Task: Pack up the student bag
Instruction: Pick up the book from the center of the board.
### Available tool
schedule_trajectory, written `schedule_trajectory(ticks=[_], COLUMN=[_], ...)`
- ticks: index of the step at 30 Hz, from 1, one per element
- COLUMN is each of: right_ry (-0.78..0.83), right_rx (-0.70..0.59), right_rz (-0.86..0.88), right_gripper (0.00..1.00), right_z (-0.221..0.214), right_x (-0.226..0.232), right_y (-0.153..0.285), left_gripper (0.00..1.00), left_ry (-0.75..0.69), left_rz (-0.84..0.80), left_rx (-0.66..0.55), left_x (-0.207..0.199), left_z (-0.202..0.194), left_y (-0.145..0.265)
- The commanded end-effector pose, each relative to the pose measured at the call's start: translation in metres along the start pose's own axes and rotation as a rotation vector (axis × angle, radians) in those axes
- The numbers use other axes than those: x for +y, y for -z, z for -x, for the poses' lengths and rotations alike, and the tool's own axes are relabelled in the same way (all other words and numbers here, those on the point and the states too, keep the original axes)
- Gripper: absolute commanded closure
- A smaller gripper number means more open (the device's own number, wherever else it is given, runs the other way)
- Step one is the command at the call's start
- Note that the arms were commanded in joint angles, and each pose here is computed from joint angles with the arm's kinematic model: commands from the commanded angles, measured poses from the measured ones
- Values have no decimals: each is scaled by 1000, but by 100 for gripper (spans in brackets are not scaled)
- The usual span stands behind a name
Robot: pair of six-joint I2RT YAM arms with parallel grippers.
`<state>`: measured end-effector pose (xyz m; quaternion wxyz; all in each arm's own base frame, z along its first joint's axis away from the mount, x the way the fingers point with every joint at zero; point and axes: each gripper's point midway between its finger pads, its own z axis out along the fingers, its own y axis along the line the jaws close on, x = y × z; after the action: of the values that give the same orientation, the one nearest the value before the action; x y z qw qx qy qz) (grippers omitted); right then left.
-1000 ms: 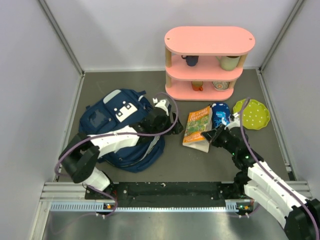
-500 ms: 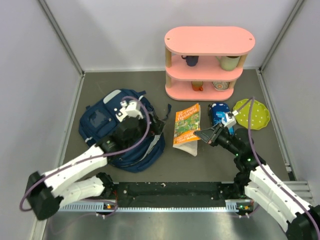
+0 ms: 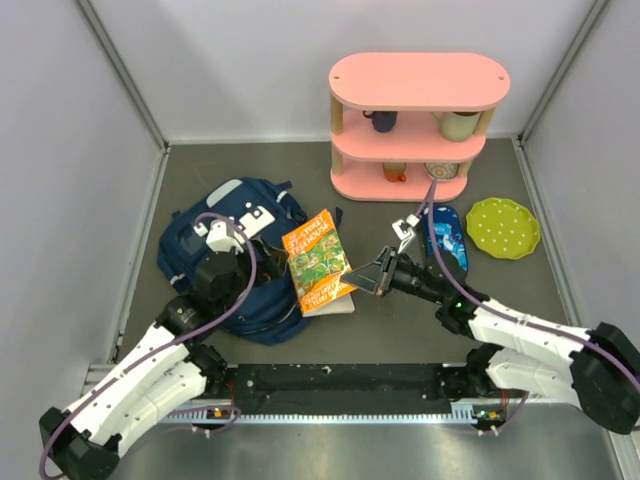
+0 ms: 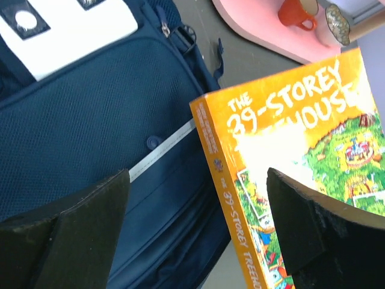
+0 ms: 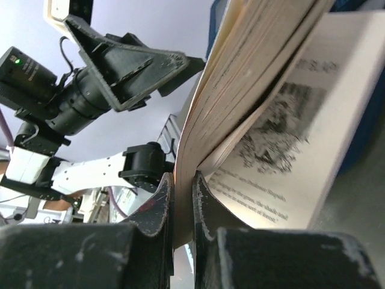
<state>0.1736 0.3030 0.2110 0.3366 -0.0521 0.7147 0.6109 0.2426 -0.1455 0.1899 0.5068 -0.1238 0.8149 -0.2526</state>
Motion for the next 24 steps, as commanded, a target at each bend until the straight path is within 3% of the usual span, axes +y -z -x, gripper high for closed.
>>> schedule_trajectory(ticks=[1,4,8,11,24], right_ry=[89,42,34,8,-92], right_rx=[-113,-185,-59,-49,128], right_rz=[96,156,-57,-152,-370], right_gripper=[100,100,100,100,100], right_z=[31,30,11,-1,-44], right_x=[27,24,-19,-53,-124], right_y=[-17,-7,-25,-25,-42], left_gripper=[1,1,1,1,1], left_ry=[24,39,72,95,114], left_rz=[-97,-87,-150,-164,-169], left_rx=[24,41,41,56,103], left_x=[-4,3,-3,-4,-2], left_z=[-12,-22,-31,-38,-60], left_y=[2,-2,-6,-11,-34])
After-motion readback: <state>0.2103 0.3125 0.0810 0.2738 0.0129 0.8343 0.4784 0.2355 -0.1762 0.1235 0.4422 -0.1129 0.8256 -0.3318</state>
